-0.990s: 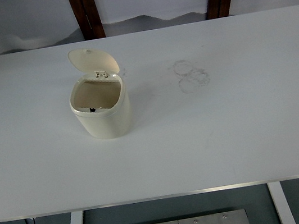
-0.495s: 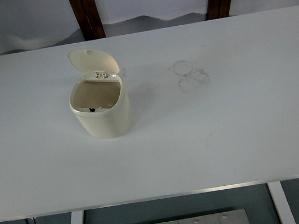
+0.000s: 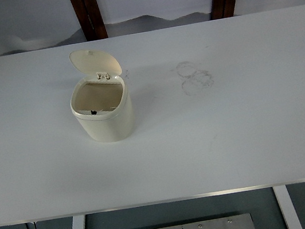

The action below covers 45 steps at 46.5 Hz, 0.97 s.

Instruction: Open trash can

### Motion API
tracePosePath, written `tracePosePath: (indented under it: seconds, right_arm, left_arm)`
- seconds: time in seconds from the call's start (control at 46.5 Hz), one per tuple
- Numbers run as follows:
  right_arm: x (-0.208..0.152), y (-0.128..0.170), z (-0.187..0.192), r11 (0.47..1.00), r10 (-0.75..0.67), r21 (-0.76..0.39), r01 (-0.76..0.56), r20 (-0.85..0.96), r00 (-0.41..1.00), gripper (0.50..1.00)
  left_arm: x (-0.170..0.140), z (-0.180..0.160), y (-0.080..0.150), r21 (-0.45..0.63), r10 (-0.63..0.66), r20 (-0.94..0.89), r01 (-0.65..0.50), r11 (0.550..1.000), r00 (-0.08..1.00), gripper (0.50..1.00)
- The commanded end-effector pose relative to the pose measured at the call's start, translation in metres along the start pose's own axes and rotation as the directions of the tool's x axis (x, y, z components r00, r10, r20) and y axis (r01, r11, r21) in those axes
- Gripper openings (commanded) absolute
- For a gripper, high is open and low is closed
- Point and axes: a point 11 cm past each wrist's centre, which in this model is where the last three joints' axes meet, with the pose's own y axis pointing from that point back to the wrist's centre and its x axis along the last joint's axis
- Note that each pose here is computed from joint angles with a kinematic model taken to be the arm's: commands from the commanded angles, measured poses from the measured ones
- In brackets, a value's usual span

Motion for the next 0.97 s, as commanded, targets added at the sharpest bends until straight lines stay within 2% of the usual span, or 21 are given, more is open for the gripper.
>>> tracePosePath:
  seconds: [0.0, 0.172, 0.387, 0.947]
  right_arm:
    - [0.000, 0.000, 0.000, 1.000, -0.001, 0.000, 0.001, 0.000, 1.000, 0.995]
    - [0.000, 0.000, 0.000, 1.000, -0.001, 0.000, 0.001, 0.000, 1.000, 0.995]
    - [0.000, 0.000, 0.000, 1.000, 0.001, 0.000, -0.001, 0.000, 1.000, 0.995]
    - [0.000, 0.000, 0.000, 1.000, 0.001, 0.001, -0.001, 0.000, 1.000, 0.995]
  left_arm:
    - [0.013, -0.007, 0.008, -0.010, 0.034, -0.040, -0.035, 0.999, 0.999, 1.000]
    - [0.037, -0.022, 0.024, -0.019, 0.096, -0.101, -0.099, 0.995, 0.990, 1.000]
    - [0.049, -0.043, 0.035, -0.005, 0.133, -0.161, -0.135, 0.991, 0.978, 1.000]
    - [0.053, -0.060, 0.037, 0.018, 0.175, -0.190, -0.174, 0.985, 0.966, 1.000]
